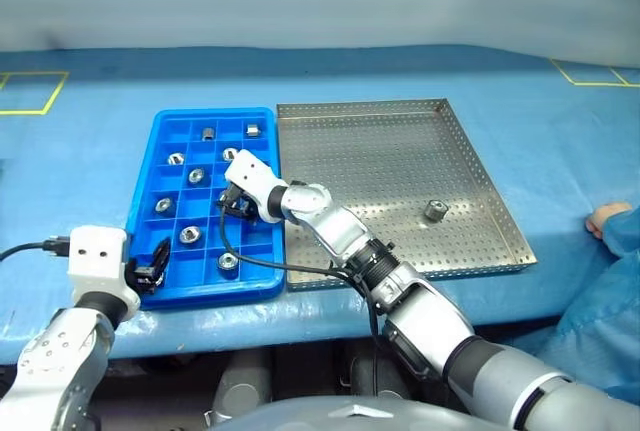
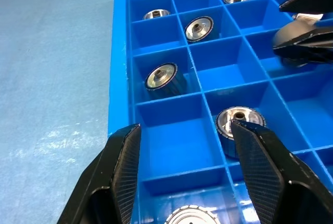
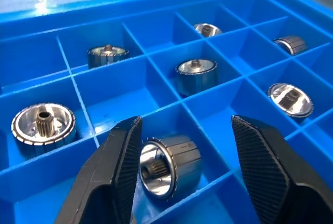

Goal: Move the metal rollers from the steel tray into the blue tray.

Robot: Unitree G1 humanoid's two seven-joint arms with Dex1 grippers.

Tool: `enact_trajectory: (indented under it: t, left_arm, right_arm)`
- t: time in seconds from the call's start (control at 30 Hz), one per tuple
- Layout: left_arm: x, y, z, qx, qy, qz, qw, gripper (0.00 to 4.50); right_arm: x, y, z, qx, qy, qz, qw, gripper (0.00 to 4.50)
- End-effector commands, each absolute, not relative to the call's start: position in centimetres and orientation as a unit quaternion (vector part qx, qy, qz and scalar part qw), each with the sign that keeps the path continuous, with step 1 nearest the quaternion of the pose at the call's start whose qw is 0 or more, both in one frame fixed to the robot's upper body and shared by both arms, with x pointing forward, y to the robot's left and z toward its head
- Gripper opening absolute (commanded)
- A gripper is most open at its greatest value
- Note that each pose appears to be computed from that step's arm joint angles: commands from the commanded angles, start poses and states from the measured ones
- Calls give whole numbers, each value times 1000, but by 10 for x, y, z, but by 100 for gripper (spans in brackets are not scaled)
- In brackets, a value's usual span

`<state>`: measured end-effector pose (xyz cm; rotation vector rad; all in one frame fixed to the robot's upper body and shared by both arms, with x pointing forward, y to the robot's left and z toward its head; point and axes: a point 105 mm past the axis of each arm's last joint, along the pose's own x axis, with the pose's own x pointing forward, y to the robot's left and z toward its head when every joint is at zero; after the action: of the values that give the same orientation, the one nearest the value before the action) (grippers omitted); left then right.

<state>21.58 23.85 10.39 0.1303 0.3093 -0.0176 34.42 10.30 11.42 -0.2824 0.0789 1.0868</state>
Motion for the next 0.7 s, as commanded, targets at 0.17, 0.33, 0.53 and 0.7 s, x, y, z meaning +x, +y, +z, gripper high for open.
enact_trajectory:
  t: [0.17,0.33,0.53,0.7]
  left_arm:
    - [229,204,128,47,76,-89,992,300]
    - [239,179,134,14,41,-156,987,300]
    - [256,153,130,4,37,-222,974,300]
    - [265,139,126,7,44,-256,966,300]
  right_arm:
    - [359,28,159,-136,-36,405,903,288]
    - [362,-79,126,-231,59,233,943,288]
    - [344,-148,128,-278,105,102,949,288]
    - [333,-168,126,-247,132,62,958,288]
